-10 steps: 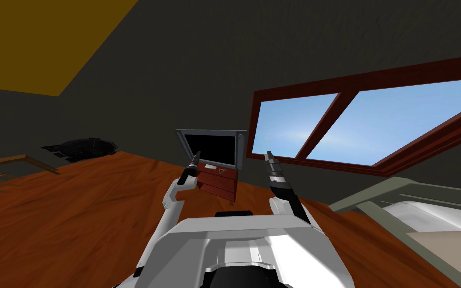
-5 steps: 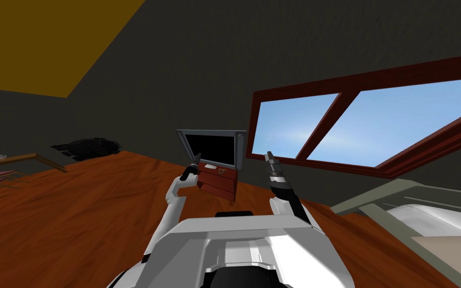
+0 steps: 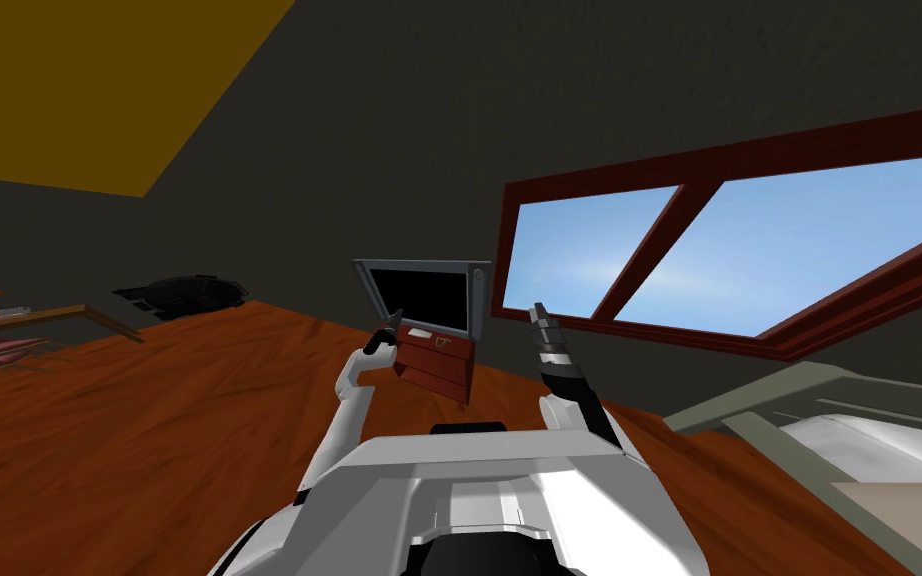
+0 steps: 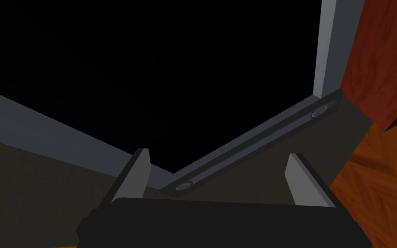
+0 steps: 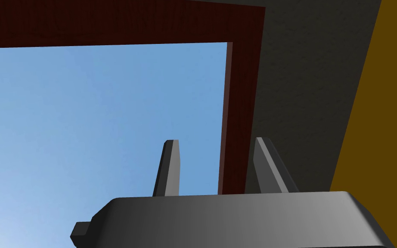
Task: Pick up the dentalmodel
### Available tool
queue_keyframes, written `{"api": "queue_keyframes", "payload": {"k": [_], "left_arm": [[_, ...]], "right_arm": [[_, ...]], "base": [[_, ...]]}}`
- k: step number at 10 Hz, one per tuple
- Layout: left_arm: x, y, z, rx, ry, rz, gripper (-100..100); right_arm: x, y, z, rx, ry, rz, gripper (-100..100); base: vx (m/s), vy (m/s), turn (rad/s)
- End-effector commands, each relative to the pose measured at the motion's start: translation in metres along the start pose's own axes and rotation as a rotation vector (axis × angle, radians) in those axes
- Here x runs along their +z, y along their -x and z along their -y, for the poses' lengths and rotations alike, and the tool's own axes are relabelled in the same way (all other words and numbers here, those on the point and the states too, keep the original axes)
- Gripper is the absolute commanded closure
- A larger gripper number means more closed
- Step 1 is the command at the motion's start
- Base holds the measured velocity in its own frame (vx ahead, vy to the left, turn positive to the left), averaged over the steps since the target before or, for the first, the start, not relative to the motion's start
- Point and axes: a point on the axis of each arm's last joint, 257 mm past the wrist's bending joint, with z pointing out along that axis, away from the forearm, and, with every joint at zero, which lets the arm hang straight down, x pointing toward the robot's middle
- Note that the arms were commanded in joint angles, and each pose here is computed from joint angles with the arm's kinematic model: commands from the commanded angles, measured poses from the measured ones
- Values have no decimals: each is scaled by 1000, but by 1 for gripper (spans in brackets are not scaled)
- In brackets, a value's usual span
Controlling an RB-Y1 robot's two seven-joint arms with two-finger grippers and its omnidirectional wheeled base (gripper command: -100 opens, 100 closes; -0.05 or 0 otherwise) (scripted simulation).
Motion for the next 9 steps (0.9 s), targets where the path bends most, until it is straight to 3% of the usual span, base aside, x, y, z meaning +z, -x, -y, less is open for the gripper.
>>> {"api": "queue_keyframes", "payload": {"k": [1,4,9], "left_arm": [[3,-4,-11,3,45,-13,-100],[13,-13,-32,11,139,-42,-100],[14,-30,-68,14,292,-99,-100]], "right_arm": [[0,0,0,0,0,0,0],[0,0,0,0,0,0,0],[0,0,0,0,0,0,0]], "base": [[11,-35,25],[22,-45,27],[34,-47,22]]}}
